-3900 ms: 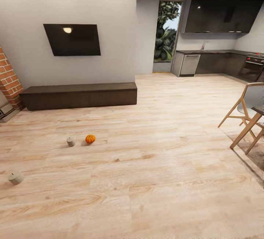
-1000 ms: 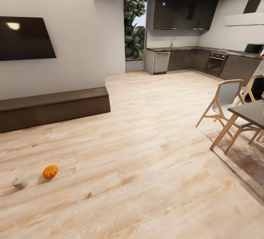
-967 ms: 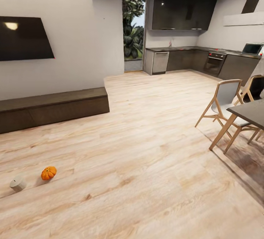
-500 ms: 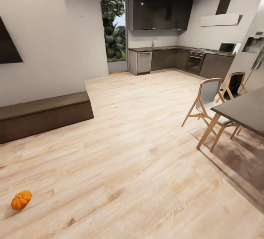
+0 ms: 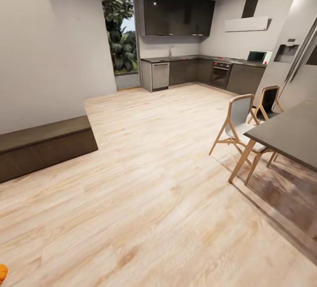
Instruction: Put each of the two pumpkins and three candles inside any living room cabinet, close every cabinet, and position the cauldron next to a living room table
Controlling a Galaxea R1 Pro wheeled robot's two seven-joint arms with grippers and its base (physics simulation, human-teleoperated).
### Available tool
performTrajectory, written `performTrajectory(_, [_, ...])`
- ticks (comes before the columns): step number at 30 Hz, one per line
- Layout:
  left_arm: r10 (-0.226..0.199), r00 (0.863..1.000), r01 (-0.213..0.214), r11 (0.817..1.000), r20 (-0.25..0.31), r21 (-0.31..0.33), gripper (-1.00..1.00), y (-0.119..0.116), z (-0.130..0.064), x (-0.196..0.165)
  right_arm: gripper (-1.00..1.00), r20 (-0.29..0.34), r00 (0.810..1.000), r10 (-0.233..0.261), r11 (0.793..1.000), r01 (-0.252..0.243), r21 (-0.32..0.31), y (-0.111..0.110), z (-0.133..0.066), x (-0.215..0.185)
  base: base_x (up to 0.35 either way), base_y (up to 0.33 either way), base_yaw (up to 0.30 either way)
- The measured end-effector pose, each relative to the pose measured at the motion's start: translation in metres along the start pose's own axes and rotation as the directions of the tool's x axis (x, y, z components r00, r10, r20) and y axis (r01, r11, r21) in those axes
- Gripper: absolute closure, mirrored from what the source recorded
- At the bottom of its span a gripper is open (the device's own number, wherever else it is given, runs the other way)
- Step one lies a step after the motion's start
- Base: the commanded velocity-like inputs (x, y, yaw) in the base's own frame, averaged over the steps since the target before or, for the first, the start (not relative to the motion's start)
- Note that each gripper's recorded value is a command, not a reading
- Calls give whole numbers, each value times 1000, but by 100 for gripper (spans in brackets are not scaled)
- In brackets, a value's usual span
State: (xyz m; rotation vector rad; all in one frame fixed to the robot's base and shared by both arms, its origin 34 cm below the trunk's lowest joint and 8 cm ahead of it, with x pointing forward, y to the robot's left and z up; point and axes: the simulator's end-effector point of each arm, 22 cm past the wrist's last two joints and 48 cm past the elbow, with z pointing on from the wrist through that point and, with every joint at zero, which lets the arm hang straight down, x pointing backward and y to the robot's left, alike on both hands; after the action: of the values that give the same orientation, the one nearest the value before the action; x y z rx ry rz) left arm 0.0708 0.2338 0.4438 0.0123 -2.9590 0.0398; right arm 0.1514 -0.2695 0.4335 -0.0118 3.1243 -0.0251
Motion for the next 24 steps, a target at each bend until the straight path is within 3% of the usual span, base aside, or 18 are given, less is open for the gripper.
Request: performTrajectory(24, [0, 1000, 0, 1000, 0, 0, -100, 0, 0, 0, -100, 21, 1000, -8, 1000, 8, 6, -2, 0, -5, 334, 0, 3])
